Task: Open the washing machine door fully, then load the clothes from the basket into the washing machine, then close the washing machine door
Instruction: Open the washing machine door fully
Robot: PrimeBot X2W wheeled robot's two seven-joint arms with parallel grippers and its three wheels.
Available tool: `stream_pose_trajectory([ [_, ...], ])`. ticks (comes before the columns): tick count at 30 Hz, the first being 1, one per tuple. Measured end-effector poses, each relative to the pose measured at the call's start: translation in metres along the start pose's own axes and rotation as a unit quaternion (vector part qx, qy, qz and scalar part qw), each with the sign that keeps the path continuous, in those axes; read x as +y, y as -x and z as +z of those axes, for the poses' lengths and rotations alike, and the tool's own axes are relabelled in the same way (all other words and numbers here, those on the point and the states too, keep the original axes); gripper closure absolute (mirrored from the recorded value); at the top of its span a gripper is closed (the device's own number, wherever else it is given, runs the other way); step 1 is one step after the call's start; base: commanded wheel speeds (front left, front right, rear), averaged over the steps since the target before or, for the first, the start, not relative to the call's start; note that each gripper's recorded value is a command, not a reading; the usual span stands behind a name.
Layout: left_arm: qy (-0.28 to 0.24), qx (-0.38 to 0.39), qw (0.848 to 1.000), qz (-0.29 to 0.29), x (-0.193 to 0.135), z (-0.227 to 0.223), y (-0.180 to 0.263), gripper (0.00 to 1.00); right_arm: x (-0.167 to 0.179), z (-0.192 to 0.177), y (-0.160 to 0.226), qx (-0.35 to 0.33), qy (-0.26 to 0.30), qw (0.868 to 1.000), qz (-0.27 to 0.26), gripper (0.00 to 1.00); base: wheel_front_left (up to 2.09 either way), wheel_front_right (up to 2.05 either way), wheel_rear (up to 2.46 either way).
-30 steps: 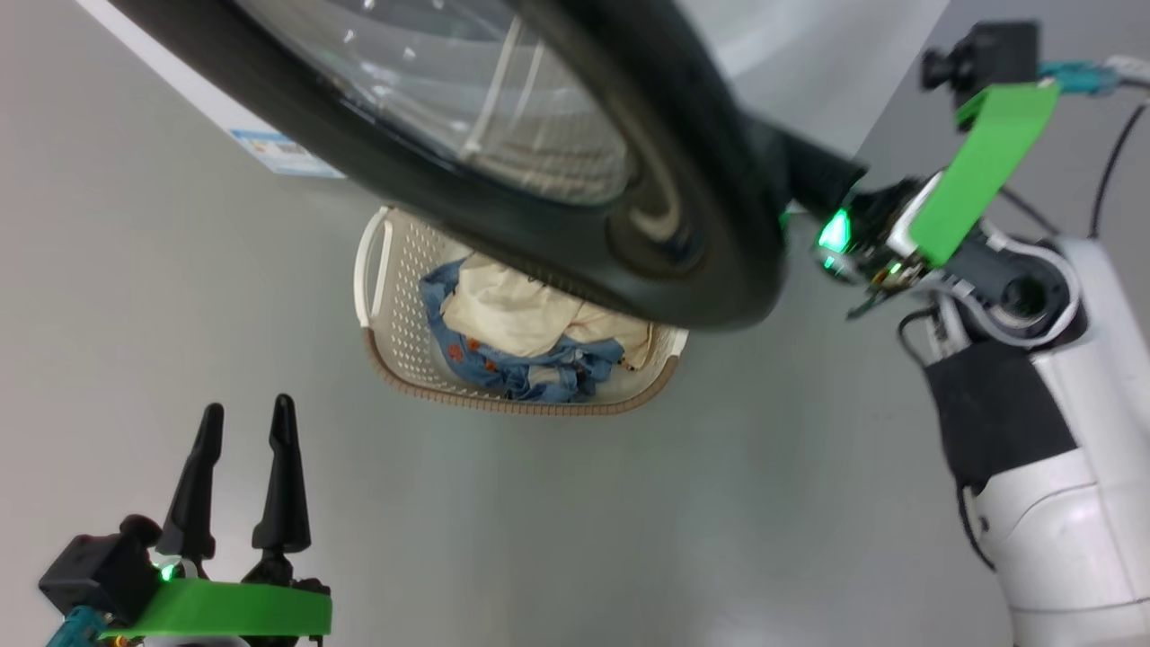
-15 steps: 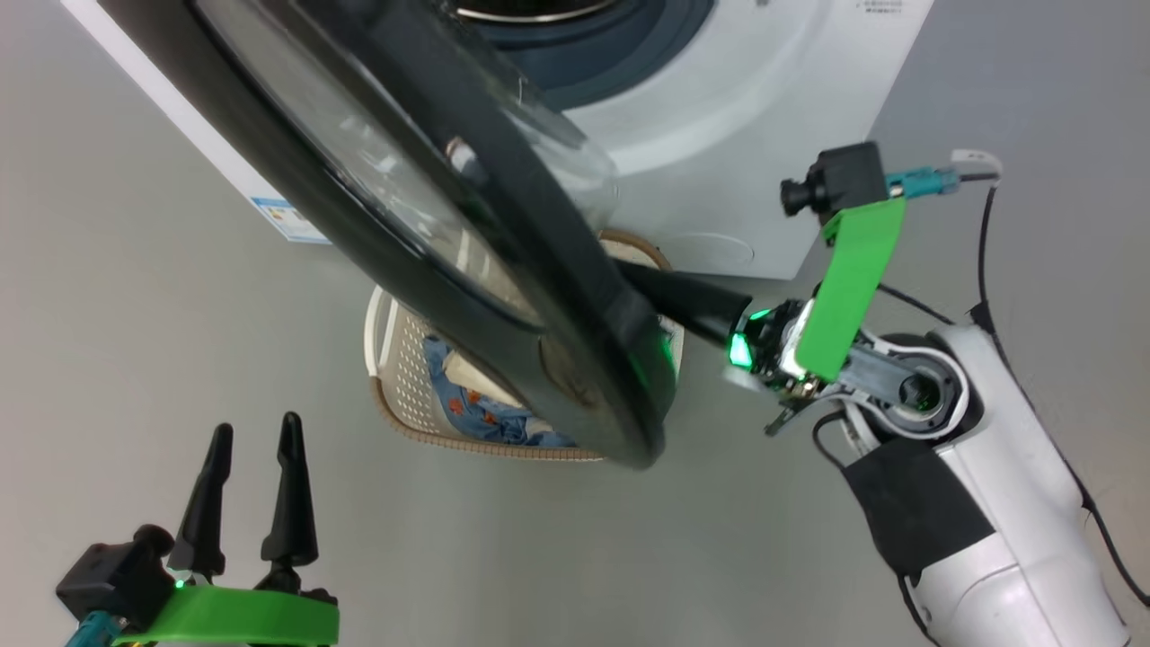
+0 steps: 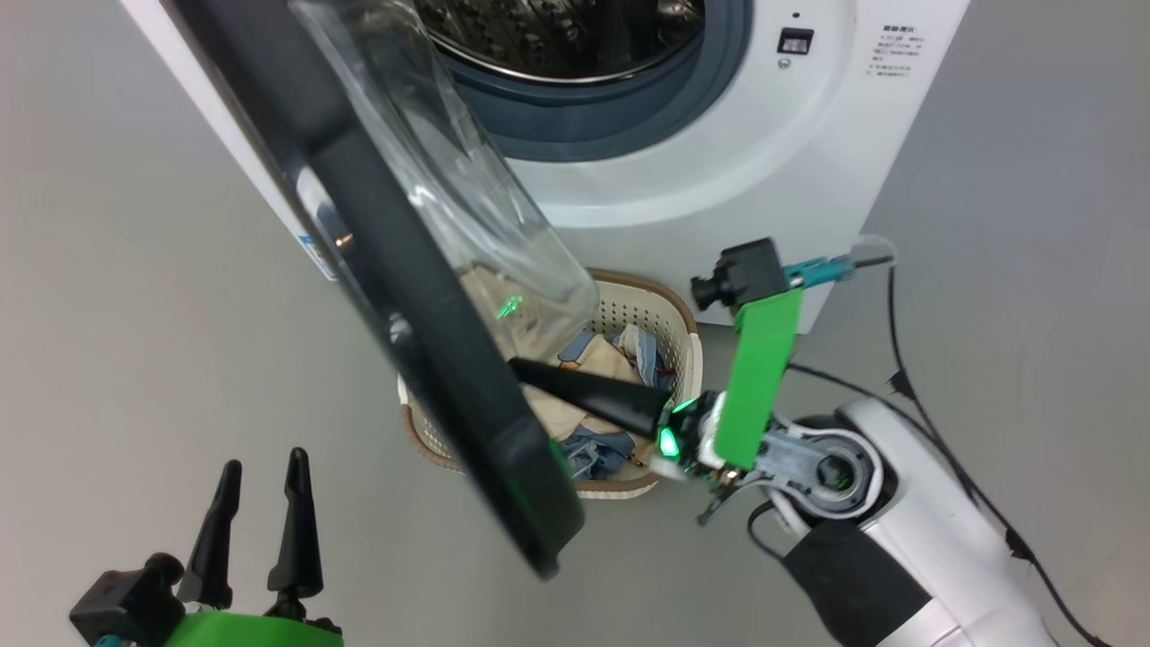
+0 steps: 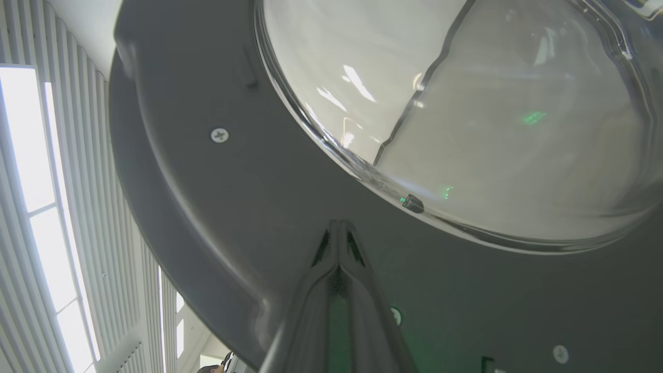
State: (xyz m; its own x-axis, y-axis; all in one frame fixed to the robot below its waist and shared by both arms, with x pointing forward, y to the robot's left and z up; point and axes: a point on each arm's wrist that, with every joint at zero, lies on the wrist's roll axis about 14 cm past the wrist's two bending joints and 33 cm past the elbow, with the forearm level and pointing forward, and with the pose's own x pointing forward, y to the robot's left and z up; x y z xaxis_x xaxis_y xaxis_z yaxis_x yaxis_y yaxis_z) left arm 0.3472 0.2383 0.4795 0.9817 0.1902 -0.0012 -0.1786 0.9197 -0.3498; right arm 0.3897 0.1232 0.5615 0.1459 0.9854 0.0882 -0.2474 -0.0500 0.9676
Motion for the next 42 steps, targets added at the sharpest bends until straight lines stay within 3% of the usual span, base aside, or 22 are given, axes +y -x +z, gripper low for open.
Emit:
stream_pose_trajectory([
  [19,0.012,-0.017,1.0,0.009,0.005,0.012,0.016,0.0,0.01,-0.039,-0.026,0.011,-0.005,1.0,0.001,1.0,0.0,0.0,0.0],
  [42,0.014,-0.024,1.0,0.003,0.003,0.016,0.022,0.0,0.012,-0.048,-0.022,0.001,-0.004,1.0,-0.007,1.0,0.0,0.0,0.0],
])
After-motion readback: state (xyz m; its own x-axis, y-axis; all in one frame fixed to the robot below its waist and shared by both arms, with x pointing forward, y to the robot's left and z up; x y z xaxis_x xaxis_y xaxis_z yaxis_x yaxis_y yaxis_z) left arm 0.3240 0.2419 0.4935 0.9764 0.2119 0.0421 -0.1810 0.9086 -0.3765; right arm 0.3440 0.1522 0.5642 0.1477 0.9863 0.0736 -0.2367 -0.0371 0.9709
